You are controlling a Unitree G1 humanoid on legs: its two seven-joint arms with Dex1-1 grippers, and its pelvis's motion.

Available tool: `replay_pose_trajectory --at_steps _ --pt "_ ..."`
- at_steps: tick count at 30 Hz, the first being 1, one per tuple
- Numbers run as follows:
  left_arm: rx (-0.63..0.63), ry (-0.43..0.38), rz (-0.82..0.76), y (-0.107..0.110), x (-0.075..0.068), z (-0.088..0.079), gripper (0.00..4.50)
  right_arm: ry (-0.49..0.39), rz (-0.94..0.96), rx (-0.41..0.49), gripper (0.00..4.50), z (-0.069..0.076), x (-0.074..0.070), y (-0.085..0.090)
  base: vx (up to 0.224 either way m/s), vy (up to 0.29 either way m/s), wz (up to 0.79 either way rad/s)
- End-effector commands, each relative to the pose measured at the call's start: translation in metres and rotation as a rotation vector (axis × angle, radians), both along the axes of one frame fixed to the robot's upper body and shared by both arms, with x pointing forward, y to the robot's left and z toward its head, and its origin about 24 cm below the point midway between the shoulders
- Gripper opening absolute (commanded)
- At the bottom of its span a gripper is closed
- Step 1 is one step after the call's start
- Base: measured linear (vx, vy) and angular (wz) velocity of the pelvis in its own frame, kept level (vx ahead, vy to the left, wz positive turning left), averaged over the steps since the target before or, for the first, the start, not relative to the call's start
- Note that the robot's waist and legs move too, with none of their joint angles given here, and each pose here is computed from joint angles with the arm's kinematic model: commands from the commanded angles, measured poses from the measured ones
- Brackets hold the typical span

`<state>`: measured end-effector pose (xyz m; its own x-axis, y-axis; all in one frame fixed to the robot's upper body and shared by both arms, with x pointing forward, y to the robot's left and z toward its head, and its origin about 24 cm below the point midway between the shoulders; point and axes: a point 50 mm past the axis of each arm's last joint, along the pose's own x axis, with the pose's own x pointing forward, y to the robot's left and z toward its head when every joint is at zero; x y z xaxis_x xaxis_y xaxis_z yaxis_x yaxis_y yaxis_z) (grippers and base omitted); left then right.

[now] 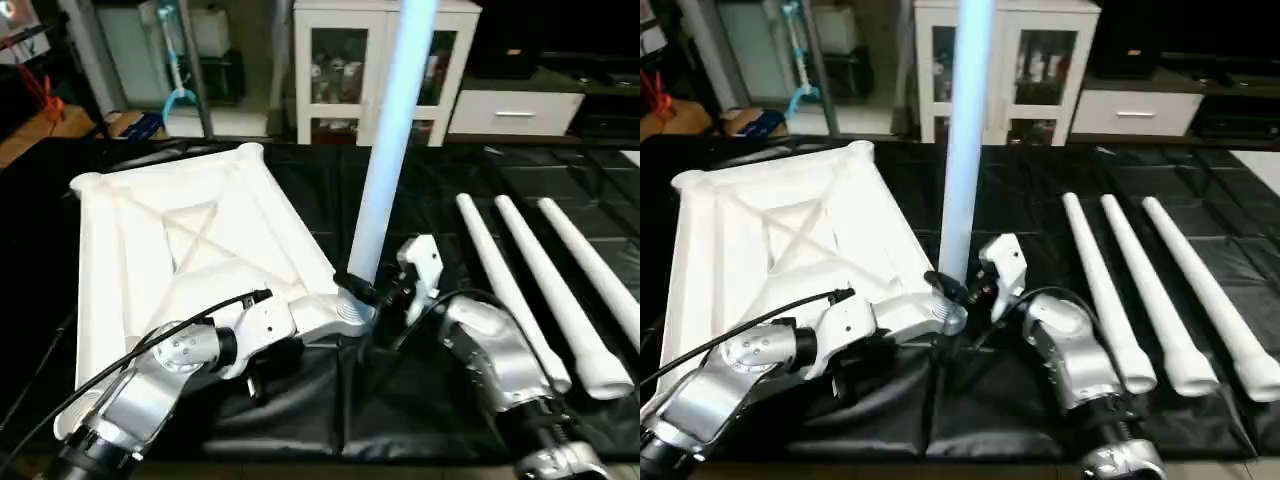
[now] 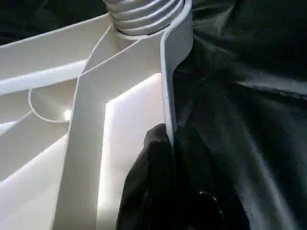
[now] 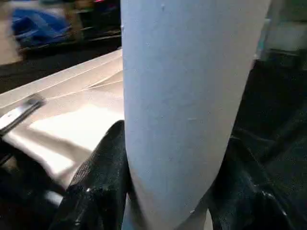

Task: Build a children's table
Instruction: Insert table leg to table base

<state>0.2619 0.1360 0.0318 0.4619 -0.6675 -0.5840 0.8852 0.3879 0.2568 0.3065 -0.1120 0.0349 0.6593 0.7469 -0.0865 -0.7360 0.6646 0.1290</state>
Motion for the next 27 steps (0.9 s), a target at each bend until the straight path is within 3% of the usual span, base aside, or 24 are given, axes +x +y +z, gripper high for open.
replay_pose_trajectory --at_steps 1,8,15,19,27 --pt "0.011 -0.03 0.011 -0.004 0.005 0.005 0.0 0.239 -0.287 -0.184 1.88 -0.055 -0.011 -0.044 -0.075 0.019 -0.12" --pt "-0.027 -0.044 0.1 -0.022 0.019 0.011 0.0 0.166 -0.495 -0.168 1.88 -0.041 0.009 -0.038 -0.071 0.037 -0.13" --pt "0.023 -0.085 0.203 -0.036 0.037 0.011 0.0 0.14 -0.622 -0.283 1.88 -0.042 0.021 -0.026 -0.082 -0.003 0.03" --pt "0.053 -0.136 0.234 -0.042 0.045 0.016 0.0 0.107 -0.675 -0.324 1.88 -0.039 0.025 -0.025 0.078 -0.035 -0.13" --pt "0.075 -0.171 0.243 -0.045 0.049 0.017 0.0 0.064 -0.71 -0.278 1.88 -0.032 0.031 -0.021 -0.029 -0.002 0.18"
